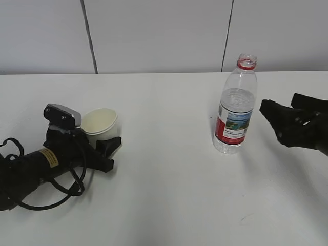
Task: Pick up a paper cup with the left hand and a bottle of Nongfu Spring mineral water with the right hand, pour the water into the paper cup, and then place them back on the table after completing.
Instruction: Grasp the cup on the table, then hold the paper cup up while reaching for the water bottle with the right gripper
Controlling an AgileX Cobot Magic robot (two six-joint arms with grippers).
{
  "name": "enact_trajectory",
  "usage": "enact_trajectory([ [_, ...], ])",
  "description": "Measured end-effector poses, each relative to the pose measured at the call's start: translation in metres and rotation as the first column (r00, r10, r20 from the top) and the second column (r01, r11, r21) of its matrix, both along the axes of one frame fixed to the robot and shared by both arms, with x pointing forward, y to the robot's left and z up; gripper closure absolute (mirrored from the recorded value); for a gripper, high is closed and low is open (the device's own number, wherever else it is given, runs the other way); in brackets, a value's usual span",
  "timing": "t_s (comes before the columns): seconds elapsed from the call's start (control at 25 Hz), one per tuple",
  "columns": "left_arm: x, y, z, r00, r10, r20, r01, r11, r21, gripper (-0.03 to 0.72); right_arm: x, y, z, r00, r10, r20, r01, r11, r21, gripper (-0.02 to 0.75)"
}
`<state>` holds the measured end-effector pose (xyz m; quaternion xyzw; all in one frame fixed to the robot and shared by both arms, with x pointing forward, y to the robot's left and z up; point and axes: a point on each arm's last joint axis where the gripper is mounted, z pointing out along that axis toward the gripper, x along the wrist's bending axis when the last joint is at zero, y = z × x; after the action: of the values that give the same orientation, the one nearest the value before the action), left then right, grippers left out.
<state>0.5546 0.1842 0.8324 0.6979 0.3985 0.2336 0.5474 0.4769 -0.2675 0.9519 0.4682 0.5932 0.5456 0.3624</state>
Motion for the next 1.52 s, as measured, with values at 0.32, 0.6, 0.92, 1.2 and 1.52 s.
enact_trajectory([
  [0.32, 0.001, 0.001, 0.0, 1.0, 0.012, 0.0, -0.012, 1.0, -0.002, 0.281, 0.007, 0.001, -0.012, 1.0, 0.002, 0.021, -0.003, 0.999, 0.041, 0.166],
  [0.6, 0.001, 0.001, 0.0, 1.0, 0.021, -0.001, -0.021, 1.0, -0.003, 0.282, 0.007, 0.001, -0.014, 1.0, 0.001, 0.016, -0.001, 0.999, 0.041, 0.166],
  [0.92, 0.001, 0.001, 0.0, 1.0, 0.018, -0.001, -0.018, 1.0, -0.003, 0.282, 0.008, 0.003, -0.024, 1.0, 0.022, -0.019, -0.022, 0.999, 0.034, 0.092],
  [1.2, 0.0, 0.0, 0.0, 1.0, -0.004, 0.001, 0.004, 1.0, 0.0, 0.282, 0.022, 0.006, -0.04, 0.995, 0.068, -0.066, -0.067, 0.998, 0.022, 0.078],
  [1.52, 0.0, -0.001, 0.0, 1.0, -0.007, 0.001, 0.007, 1.0, 0.0, 0.282, 0.045, 0.009, -0.062, 0.99, 0.094, -0.104, -0.094, 0.996, 0.01, 0.077],
])
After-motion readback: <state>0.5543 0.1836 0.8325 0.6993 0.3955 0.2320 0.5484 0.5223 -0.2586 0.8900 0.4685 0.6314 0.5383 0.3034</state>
